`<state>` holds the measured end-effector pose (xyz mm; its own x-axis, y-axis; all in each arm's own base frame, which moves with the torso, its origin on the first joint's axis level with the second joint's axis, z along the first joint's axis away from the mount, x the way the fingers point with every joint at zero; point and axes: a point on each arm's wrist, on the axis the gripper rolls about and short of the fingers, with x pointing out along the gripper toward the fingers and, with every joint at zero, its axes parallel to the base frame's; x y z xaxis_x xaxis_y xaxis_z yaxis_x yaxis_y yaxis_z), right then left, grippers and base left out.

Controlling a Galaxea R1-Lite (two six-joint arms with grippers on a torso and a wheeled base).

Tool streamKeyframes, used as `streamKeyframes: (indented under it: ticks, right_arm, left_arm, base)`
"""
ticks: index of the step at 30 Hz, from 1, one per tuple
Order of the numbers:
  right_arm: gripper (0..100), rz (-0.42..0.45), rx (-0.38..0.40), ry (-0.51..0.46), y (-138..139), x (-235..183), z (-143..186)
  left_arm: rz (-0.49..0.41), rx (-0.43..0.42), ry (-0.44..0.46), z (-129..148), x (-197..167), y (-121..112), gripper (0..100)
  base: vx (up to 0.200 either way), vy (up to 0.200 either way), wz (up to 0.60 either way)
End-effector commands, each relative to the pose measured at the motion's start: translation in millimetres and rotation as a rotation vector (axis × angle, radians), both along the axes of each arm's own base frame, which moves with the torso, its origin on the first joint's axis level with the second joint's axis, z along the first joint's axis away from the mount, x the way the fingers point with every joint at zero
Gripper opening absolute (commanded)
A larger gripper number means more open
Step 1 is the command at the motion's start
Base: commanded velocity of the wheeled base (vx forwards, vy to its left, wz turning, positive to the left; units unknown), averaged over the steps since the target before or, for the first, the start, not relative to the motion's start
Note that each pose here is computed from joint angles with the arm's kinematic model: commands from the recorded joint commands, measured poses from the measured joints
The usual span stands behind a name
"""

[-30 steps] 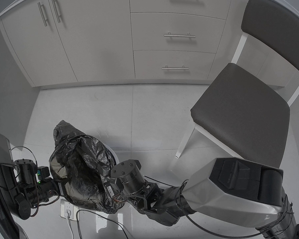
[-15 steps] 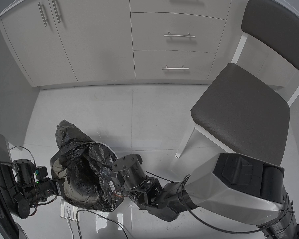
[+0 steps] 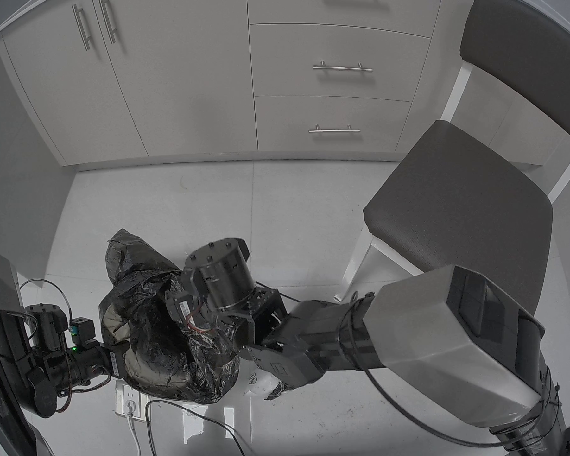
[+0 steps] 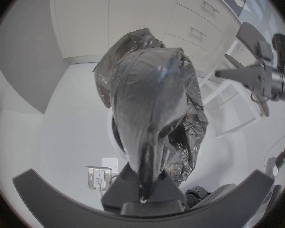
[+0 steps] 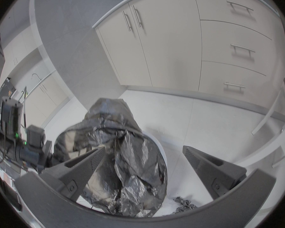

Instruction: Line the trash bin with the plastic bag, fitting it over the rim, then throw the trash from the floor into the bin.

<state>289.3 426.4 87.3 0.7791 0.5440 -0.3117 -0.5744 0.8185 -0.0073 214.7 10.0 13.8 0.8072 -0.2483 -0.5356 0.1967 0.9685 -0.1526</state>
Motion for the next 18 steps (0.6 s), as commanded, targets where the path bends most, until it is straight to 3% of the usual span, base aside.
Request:
streamKeyframes:
  ticks: [1, 18]
  right_arm:
    - [100, 0.006, -0.002, -0.01, 14.7, 9.9, 4.1]
    - [100, 0.008, -0.059, 0.028, 21.1, 14.1, -22.8]
  left_arm:
    - [-0.097, -0.002, -0.003, -0.8, -4.8, -1.4, 0]
    - [-0.148, -0.021, -0.022, 1.5, -5.1, -2.2, 0]
  base:
    - [0.0, 0.0, 0.0]
    - [0.0, 0.0, 0.0]
